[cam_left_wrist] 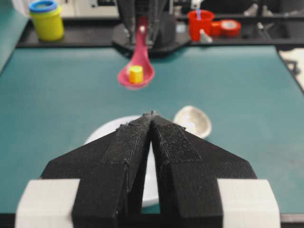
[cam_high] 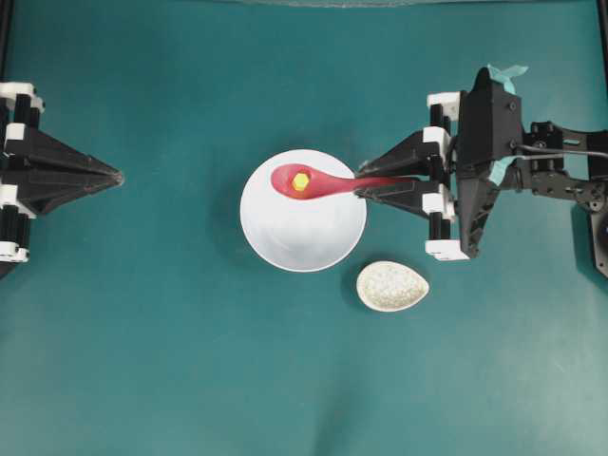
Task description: Scoop the yellow hexagonal prism block from the bowl with a spoon using the right arm.
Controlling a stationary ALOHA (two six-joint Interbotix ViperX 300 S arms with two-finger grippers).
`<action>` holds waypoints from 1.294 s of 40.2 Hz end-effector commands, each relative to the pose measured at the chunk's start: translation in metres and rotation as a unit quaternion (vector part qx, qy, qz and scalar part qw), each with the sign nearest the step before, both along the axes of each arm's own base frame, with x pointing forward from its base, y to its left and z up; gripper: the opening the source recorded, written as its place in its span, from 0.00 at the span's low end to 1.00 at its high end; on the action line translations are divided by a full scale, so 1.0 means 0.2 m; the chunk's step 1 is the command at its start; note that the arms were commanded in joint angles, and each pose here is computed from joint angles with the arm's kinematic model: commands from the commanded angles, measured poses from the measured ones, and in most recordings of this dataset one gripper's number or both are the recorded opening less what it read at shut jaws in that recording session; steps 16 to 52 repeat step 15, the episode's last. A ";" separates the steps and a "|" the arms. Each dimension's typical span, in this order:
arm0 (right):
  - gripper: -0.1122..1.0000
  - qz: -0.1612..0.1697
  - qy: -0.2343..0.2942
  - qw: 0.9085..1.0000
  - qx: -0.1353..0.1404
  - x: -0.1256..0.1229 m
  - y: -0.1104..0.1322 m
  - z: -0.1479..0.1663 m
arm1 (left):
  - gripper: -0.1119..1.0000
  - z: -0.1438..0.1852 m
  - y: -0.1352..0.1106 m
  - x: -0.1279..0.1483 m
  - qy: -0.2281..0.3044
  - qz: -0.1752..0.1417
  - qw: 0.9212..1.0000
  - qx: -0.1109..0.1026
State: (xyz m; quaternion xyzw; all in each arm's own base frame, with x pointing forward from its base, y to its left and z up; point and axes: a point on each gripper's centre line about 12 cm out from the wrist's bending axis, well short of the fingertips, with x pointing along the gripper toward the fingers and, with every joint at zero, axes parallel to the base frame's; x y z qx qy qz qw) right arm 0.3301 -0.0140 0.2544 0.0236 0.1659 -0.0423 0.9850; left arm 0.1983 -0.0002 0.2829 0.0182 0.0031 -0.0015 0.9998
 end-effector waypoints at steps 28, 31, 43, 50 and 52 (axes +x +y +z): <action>0.31 0.001 -0.019 1.000 -0.001 0.01 0.00 0.08 | 0.16 0.04 0.00 0.01 -0.012 0.000 1.000 0.002; 0.31 0.001 -0.019 1.000 -0.001 0.01 0.00 0.08 | 0.16 0.04 0.00 0.01 -0.012 0.000 1.000 0.002; 0.31 0.001 -0.019 1.000 -0.001 0.01 0.00 0.08 | 0.16 0.04 0.00 0.01 -0.012 0.000 1.000 0.002; 0.31 0.001 -0.019 1.000 -0.001 0.01 0.00 0.08 | 0.16 0.04 0.00 0.01 -0.012 0.000 1.000 0.002; 0.31 0.001 -0.019 1.000 -0.001 0.01 0.00 0.08 | 0.16 0.04 0.00 0.01 -0.012 0.000 1.000 0.002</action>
